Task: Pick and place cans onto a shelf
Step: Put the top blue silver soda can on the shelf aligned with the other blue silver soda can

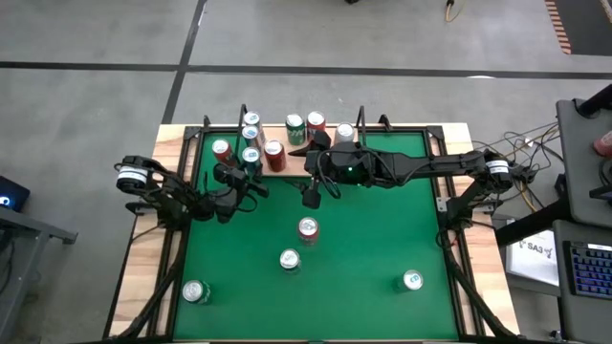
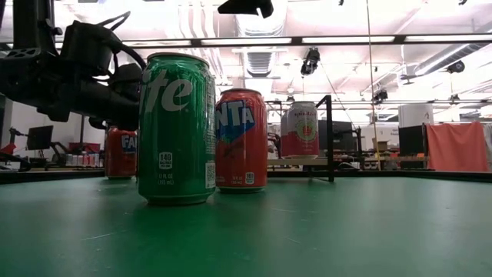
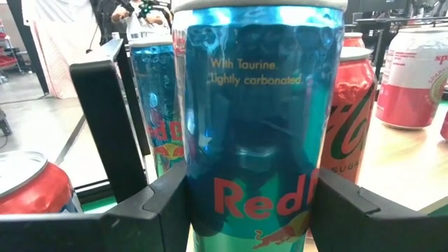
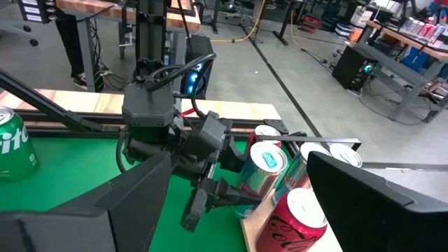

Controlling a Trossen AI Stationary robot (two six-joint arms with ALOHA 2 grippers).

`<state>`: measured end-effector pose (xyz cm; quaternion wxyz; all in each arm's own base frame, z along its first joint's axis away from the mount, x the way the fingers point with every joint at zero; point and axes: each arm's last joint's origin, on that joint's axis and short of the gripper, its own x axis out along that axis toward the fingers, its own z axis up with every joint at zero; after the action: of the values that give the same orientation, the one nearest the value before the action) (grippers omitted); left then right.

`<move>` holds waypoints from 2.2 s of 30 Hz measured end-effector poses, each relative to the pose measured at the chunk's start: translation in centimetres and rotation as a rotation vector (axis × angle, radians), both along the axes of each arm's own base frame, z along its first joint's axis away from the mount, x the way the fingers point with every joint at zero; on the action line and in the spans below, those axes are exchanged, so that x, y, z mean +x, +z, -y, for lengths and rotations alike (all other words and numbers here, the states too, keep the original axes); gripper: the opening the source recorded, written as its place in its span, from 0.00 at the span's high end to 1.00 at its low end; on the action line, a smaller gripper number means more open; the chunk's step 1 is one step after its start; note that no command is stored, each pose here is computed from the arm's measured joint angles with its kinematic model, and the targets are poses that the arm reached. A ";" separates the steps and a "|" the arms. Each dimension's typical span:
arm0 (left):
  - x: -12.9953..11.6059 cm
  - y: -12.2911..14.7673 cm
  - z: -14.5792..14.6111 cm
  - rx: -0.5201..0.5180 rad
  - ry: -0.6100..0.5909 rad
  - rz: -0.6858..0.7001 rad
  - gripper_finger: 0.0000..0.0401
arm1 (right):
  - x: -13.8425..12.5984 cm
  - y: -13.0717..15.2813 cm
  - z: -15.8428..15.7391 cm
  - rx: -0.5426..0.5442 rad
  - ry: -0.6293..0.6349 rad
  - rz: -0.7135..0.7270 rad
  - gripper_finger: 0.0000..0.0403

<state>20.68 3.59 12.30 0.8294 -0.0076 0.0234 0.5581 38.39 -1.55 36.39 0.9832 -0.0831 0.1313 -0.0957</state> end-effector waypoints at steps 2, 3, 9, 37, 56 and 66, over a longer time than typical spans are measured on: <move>0.0 0.0 0.0 0.002 0.002 -0.008 0.50 | 0.0 0.0 0.0 0.000 0.000 0.000 0.19; 0.0 -0.1 0.0 0.003 0.001 -0.016 0.50 | 0.0 0.0 0.0 0.000 0.000 0.000 0.19; 0.0 -0.1 -0.1 -0.004 0.009 -0.001 0.50 | 0.0 0.0 0.0 0.000 0.000 0.000 0.19; -0.1 -0.1 -0.2 -0.009 0.016 0.012 0.38 | 0.0 0.0 0.0 0.000 0.000 0.000 0.19; 0.0 0.3 -0.2 -0.010 0.016 0.064 0.34 | 0.0 0.0 0.0 0.000 0.000 0.000 0.19; 0.0 0.5 -0.2 -0.003 0.021 0.079 0.41 | 0.0 0.0 0.0 -0.001 0.001 0.000 0.19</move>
<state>20.64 3.80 12.79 0.8238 -0.0313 -0.0086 0.5659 38.39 -1.55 36.39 0.9832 -0.0835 0.1314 -0.0955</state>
